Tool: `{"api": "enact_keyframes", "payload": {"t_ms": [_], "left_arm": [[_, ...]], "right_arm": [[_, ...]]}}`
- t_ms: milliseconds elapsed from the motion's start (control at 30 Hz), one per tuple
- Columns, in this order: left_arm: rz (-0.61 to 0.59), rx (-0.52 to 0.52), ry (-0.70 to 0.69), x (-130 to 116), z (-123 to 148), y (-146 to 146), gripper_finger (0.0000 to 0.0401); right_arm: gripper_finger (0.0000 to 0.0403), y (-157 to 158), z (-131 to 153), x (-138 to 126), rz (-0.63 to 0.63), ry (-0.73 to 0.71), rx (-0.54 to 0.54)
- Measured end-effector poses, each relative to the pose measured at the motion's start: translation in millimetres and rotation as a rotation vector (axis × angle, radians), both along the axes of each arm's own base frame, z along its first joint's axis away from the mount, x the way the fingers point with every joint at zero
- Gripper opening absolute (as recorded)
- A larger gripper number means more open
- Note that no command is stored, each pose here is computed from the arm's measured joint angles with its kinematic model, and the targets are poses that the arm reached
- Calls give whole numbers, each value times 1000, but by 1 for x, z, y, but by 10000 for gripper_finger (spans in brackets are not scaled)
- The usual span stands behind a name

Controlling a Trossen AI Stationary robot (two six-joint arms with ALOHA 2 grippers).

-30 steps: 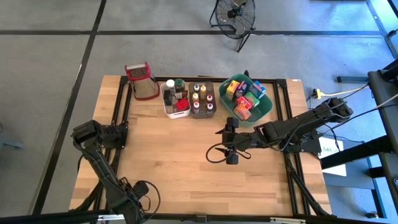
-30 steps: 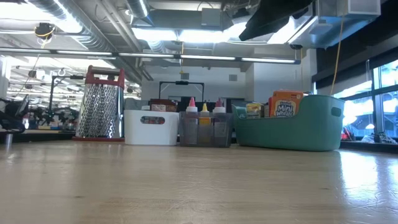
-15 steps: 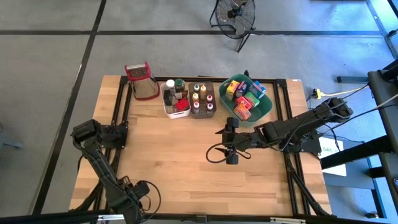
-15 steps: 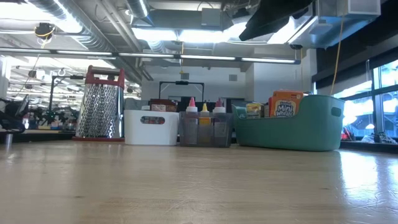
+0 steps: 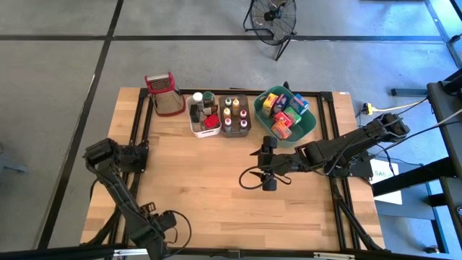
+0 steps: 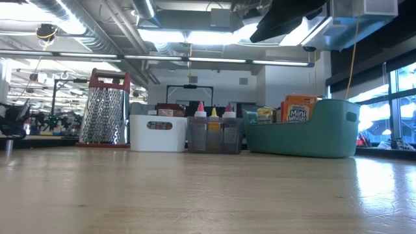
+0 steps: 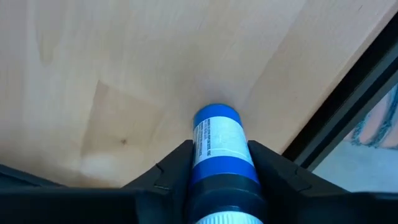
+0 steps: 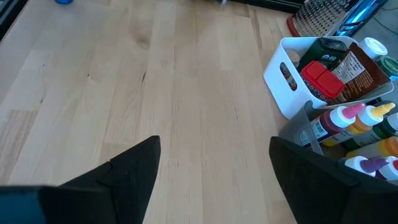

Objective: Pick & Place Kitchen Items
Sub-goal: Put the blue food coloring bottle into the middle black transparent bin

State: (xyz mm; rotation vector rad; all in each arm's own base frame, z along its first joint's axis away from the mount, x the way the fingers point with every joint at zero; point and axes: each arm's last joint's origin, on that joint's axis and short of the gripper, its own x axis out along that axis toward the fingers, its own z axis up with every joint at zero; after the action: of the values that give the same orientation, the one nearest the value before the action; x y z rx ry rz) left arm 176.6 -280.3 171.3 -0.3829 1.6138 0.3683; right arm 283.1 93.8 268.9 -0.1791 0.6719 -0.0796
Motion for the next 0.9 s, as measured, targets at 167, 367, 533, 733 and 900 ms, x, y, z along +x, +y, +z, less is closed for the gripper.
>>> {"api": "enact_keyframes", "payload": {"t_ms": [167,367,533,733,900], "left_arm": [[-98,-7,-5,11,4,5,143],[-193,51,-14,32,19,19,136],[-285,100,36,51,41,39,138],[-424,109,50,79,77,66,138],[-533,123,34,101,110,95,138]], "right_arm": [[305,0,0,0,1,0,-1],[305,0,0,0,3,-1,-3],[305,0,0,0,4,-1,-5],[305,0,1,0,3,-7,-5],[305,7,3,0,20,-39,3]]}}
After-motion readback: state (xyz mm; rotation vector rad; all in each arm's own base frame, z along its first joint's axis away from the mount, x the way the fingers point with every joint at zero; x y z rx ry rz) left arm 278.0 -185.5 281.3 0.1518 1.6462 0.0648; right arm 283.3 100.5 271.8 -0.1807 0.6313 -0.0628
